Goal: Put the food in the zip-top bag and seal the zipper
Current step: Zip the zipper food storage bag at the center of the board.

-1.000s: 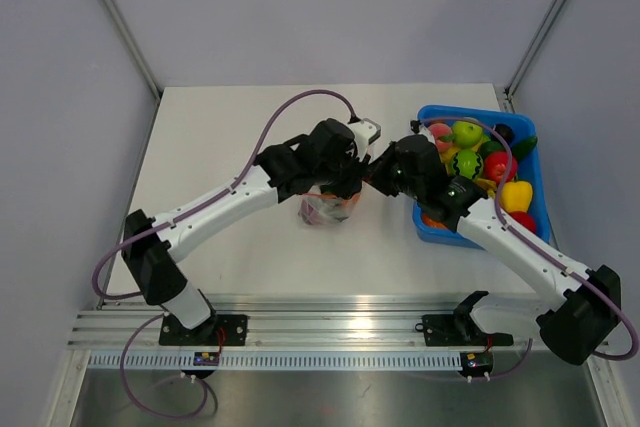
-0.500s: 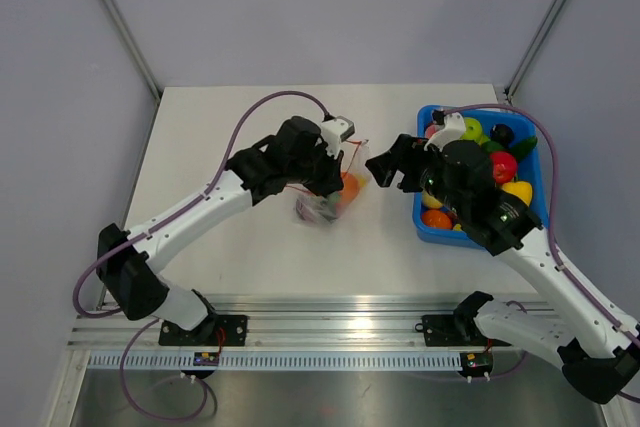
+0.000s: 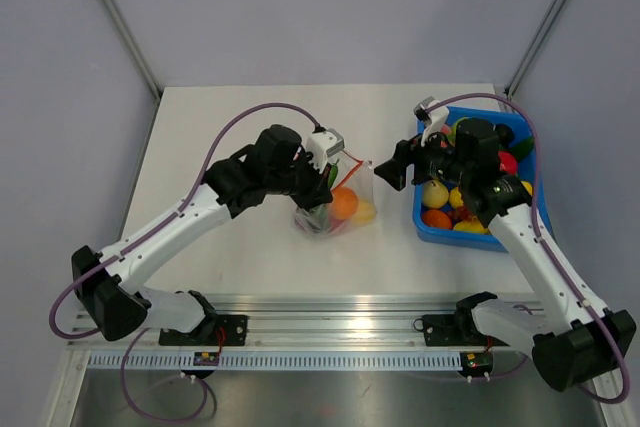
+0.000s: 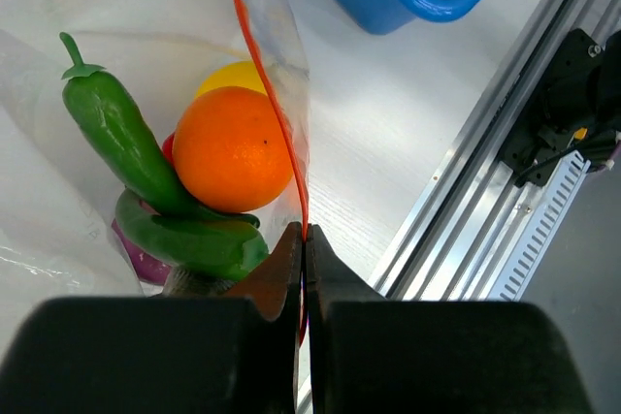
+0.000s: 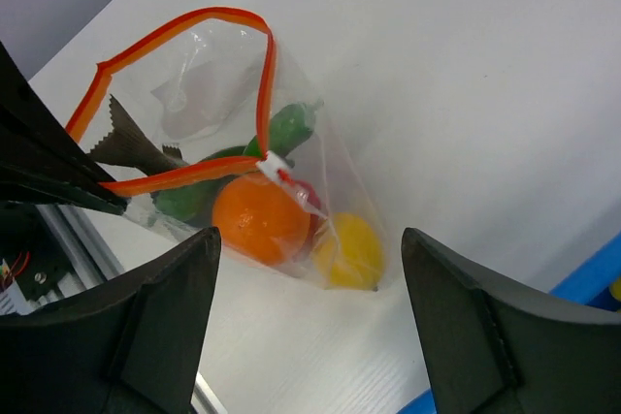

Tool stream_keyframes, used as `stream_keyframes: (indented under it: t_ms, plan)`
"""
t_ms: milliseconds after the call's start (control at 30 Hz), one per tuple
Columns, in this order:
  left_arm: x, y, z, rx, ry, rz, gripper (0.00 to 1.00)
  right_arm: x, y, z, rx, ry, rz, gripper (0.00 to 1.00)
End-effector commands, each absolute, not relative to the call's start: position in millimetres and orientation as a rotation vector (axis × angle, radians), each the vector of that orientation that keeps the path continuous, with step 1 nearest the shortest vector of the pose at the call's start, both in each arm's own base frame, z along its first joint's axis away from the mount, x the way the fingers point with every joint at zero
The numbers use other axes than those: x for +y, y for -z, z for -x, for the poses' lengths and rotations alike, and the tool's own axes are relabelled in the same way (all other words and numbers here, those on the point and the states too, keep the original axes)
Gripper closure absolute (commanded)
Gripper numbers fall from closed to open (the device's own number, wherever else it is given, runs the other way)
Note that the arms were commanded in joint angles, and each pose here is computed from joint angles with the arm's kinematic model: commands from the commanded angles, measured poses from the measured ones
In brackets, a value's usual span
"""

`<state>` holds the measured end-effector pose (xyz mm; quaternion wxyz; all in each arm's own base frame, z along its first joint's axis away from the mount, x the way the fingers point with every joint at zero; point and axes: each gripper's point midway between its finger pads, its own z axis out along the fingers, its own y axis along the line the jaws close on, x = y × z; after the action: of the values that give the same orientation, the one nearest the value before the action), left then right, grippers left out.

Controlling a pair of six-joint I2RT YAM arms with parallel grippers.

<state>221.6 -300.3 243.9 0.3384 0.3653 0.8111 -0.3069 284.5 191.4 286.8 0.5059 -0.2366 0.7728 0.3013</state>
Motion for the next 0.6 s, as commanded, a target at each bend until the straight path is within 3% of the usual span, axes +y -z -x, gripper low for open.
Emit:
stream_keyframes:
  t_ms: [0, 333, 567]
  plan:
    - [-297.6, -254.3, -212.2, 2.043, 0.840, -0.996, 1.00, 215.7, -296.0, -277.3, 1.730, -0.913, 0.814, 0.19]
    - [-298.1, -252.8, -213.8, 2.059, 0.838, -0.987, 1.00, 221.4, -259.8, -278.4, 1.742, -0.932, 0.946, 0.22]
    - [-302.1, -255.4, -216.7, 2.061, 0.840, -0.991, 1.00, 222.6, -250.8, -276.4, 1.756, -0.957, 0.930, 0.40]
